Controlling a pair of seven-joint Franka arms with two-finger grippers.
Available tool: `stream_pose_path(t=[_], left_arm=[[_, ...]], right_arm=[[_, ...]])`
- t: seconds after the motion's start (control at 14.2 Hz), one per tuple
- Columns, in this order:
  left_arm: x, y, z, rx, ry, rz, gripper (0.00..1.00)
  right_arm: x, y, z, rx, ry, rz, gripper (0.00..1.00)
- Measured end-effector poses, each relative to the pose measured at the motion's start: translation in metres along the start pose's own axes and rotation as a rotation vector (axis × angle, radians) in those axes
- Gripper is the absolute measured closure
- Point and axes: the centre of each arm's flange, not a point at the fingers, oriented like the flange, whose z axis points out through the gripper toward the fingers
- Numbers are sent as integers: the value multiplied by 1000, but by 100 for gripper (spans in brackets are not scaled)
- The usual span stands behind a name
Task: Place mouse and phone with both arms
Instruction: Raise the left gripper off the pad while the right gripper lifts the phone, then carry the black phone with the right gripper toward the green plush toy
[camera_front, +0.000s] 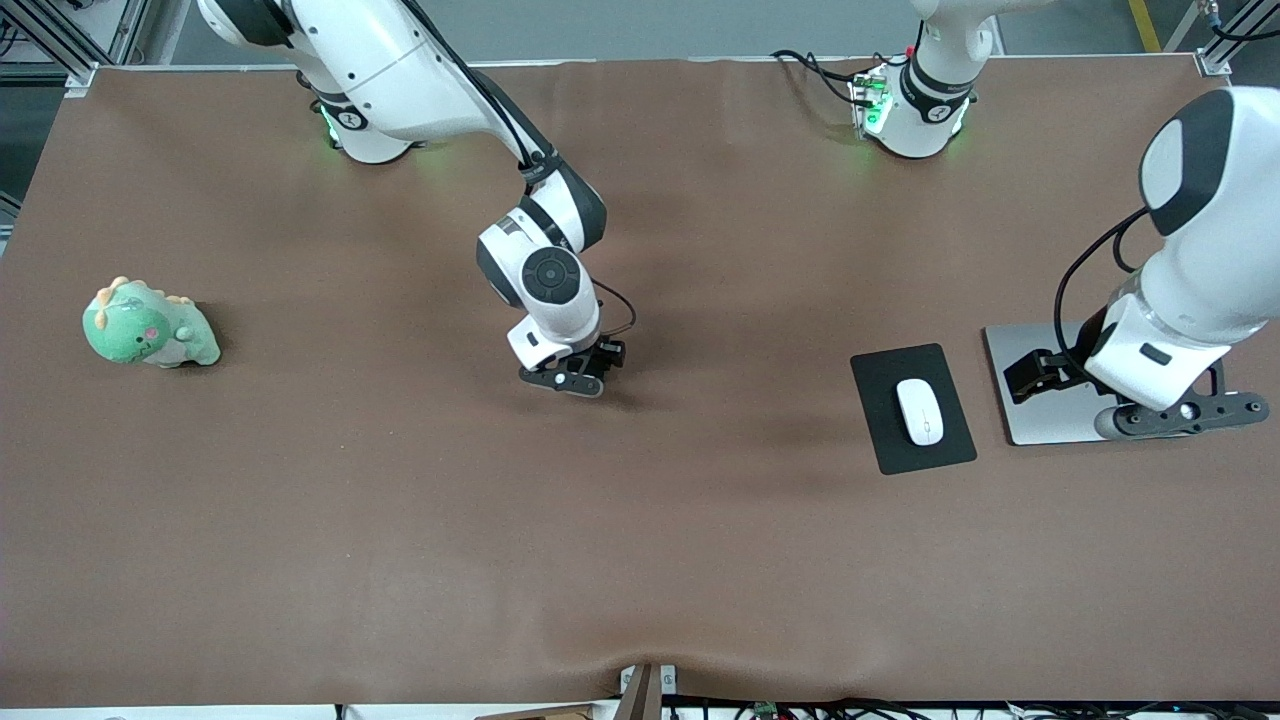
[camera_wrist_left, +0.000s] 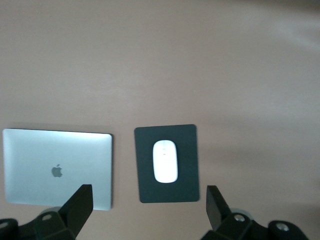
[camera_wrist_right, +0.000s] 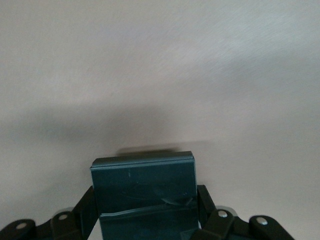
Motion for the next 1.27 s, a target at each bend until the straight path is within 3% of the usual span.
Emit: stream_pose_path(t=[0.42, 1.27], left_arm=[[-12, -4, -40, -9, 25, -7, 0], [-20, -20, -62, 7, 34, -33, 0]], right_arm=[[38, 65, -50, 12, -14, 84, 19], [73, 238, -52, -31, -81, -39, 19]])
